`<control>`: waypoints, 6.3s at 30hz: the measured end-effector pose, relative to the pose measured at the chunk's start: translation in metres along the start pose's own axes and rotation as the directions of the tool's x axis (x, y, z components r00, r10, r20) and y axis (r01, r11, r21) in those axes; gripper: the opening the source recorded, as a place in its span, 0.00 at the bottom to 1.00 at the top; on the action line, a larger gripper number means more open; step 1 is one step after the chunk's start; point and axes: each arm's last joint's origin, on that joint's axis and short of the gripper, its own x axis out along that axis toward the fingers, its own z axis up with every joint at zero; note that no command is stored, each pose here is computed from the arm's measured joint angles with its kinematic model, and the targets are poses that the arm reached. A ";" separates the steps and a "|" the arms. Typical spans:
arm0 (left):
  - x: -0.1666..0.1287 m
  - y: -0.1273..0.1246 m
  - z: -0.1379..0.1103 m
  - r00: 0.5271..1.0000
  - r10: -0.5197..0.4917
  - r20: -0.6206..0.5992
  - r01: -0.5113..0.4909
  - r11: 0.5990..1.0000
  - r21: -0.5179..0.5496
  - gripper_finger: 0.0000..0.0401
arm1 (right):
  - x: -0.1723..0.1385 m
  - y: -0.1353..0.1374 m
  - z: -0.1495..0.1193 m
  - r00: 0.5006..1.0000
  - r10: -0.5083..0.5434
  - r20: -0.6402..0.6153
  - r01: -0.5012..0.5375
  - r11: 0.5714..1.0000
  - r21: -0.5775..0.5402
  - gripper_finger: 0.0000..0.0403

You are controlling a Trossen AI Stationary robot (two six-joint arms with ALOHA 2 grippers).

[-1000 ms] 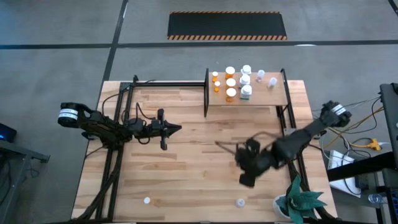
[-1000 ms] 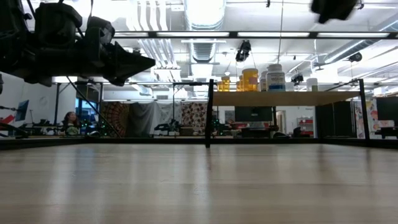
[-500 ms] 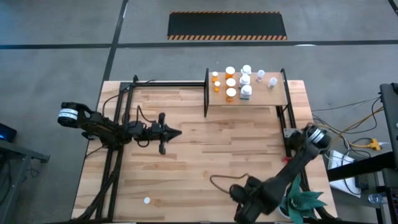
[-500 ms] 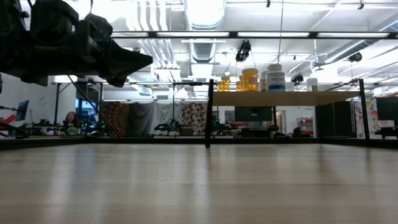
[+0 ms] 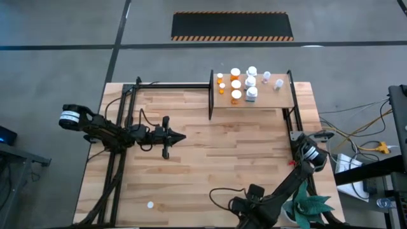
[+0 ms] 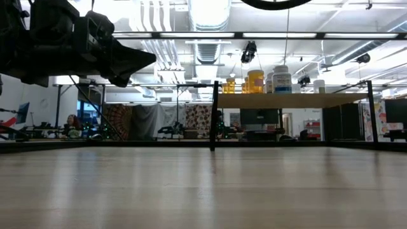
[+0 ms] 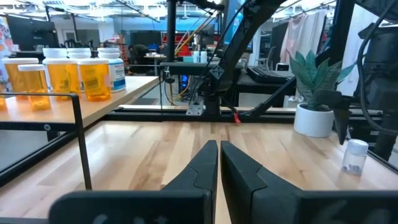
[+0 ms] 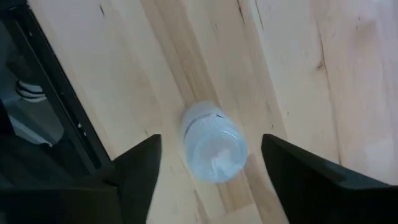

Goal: Pick and place medicine bottles onto shelf by color
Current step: Put the transparent pill bottle on the shelf aligned with the other transparent pill bottles, then adjust the transparent pill bottle on the shelf

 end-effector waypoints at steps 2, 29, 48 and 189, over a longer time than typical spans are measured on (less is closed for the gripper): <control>0.000 0.000 0.000 1.000 0.000 0.001 0.000 1.000 0.001 0.00 | 0.001 0.000 0.000 1.000 -0.003 -0.001 0.003 1.000 0.001 0.59; 0.000 0.000 0.000 1.000 -0.003 0.001 0.003 1.000 0.001 0.00 | -0.069 -0.040 0.014 0.995 0.082 0.064 -0.086 0.995 0.053 0.33; 0.000 -0.001 0.000 1.000 -0.009 0.002 0.009 1.000 0.025 0.00 | -0.198 -0.325 0.064 0.967 -0.095 0.237 -0.009 0.915 0.403 0.34; -0.004 -0.003 -0.004 0.999 -0.035 -0.023 0.036 0.999 0.017 0.00 | -0.126 -0.548 0.087 0.992 -0.109 -0.070 0.114 0.478 0.871 0.42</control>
